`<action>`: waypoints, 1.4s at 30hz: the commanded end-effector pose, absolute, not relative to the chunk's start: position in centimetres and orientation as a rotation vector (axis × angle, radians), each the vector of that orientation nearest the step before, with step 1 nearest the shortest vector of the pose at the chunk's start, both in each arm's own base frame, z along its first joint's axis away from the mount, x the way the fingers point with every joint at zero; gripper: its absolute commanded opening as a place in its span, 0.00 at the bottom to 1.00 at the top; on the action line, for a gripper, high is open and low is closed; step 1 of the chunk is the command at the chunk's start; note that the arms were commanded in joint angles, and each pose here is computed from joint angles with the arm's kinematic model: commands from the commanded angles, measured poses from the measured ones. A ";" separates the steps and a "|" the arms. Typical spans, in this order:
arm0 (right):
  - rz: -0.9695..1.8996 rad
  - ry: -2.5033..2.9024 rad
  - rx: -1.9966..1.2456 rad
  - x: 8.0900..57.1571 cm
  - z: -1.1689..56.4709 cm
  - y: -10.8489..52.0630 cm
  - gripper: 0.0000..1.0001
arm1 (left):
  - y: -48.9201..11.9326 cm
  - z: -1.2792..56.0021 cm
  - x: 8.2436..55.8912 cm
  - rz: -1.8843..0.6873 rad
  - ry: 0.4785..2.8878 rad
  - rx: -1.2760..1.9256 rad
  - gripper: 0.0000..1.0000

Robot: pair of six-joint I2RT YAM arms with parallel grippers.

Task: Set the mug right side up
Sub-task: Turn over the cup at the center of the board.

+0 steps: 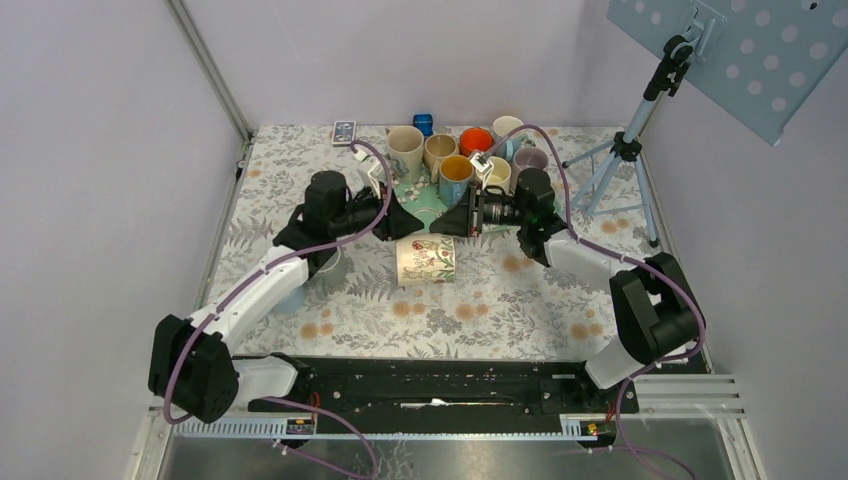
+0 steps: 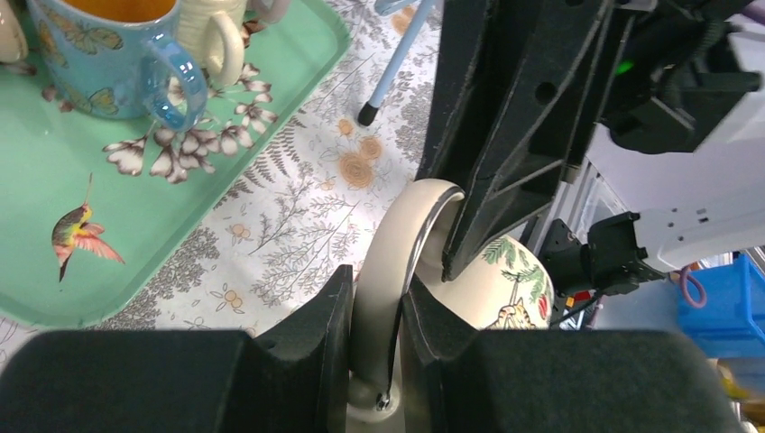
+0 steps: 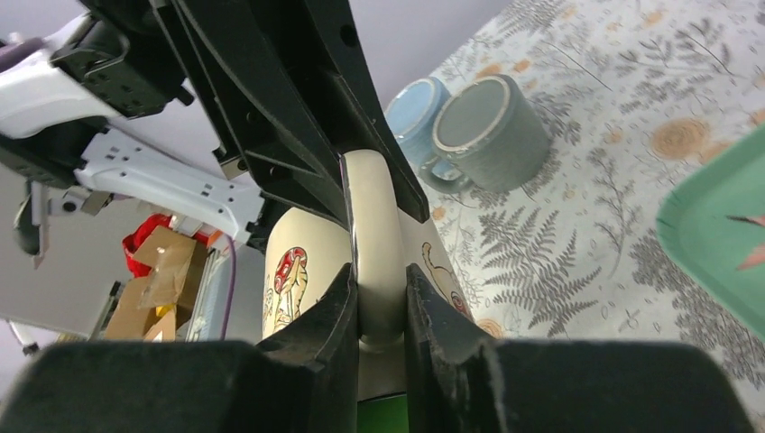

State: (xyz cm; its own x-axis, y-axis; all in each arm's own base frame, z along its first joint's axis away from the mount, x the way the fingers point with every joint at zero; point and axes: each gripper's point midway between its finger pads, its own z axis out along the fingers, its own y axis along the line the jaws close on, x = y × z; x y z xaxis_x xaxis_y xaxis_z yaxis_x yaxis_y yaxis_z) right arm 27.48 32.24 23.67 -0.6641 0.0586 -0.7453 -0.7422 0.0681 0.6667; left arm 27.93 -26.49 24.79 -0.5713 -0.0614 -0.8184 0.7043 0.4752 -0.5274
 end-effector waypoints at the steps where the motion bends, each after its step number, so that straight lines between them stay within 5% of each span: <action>1: 1.549 1.689 -0.773 27.3 25.1 33.3 0.00 | -26.5 26.7 31.1 -1.138 1.850 0.407 0.00; 17: 1.324 1.999 -0.577 31.9 21.4 34.0 0.00 | -25.5 21.0 35.9 -0.961 2.039 0.183 0.43; 28: 1.165 2.121 -0.471 34.3 19.7 33.8 0.00 | -24.3 19.7 37.3 -0.855 2.083 0.090 0.48; 42: 1.030 2.222 -0.418 37.2 20.1 33.9 0.00 | -17.7 21.8 35.5 -0.544 2.084 -0.124 0.88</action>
